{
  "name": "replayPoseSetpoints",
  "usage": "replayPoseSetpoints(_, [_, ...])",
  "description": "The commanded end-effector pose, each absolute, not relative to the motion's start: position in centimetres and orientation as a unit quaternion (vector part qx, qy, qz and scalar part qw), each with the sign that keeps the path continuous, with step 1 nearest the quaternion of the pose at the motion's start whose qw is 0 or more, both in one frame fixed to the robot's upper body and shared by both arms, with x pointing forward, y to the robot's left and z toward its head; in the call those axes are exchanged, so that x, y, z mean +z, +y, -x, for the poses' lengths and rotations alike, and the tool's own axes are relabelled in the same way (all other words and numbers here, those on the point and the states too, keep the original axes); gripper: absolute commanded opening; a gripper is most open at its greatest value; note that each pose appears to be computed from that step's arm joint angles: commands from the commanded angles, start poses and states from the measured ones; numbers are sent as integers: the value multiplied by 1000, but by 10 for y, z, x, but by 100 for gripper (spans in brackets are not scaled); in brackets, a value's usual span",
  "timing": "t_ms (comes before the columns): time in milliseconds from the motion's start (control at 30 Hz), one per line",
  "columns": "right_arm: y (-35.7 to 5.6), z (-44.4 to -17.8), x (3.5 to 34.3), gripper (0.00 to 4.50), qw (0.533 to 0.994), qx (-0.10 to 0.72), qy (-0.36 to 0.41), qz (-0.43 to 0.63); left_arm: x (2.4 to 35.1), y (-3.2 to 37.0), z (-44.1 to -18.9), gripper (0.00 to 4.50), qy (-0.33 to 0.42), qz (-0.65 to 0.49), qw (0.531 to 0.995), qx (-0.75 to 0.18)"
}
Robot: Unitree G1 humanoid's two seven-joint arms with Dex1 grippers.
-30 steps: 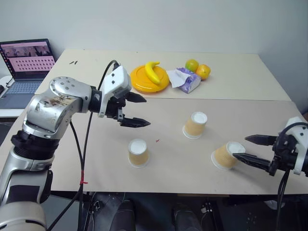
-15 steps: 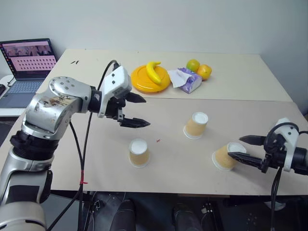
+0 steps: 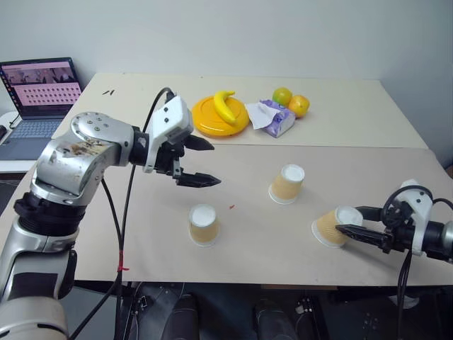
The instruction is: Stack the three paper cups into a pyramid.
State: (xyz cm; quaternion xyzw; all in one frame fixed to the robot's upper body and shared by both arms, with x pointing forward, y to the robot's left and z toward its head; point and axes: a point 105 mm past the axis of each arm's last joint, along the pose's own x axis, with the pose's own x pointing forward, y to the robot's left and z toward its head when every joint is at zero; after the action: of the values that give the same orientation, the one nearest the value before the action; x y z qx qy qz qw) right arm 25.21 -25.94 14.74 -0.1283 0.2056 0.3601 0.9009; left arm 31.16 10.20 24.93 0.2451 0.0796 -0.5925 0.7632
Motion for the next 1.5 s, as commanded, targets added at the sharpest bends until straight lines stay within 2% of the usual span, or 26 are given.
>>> replayPoseSetpoints(33, [-255, -258, 161, 279, 902, 365, 178, 149, 266, 103, -310, 450, 51, -261, 765, -587])
replayPoseSetpoints(167, [-238, -262, 178, 279, 893, 393, 156, 156, 266, 103, -310, 450, 52, -259, 765, -587])
replayPoseSetpoints(333, [-199, -263, 193, 279, 855, 467, 145, 175, 263, 103, -311, 450, 51, -259, 767, -585])
replayPoseSetpoints(567, [-139, -257, 193, 279, 781, 582, 139, 178, 262, 104, -309, 450, 47, -258, 774, -577])
replayPoseSetpoints(767, [-109, -262, 188, 279, 740, 634, 130, 184, 260, 107, -308, 450, 49, -257, 780, -569])
replayPoseSetpoints(1133, [-90, -297, 170, 279, 716, 646, 130, 230, 254, 114, -295, 450, 73, -253, 778, -571])
replayPoseSetpoints(1500, [-85, -320, 173, 279, 705, 644, 122, 270, 249, 116, -282, 450, 83, -242, 787, -561])
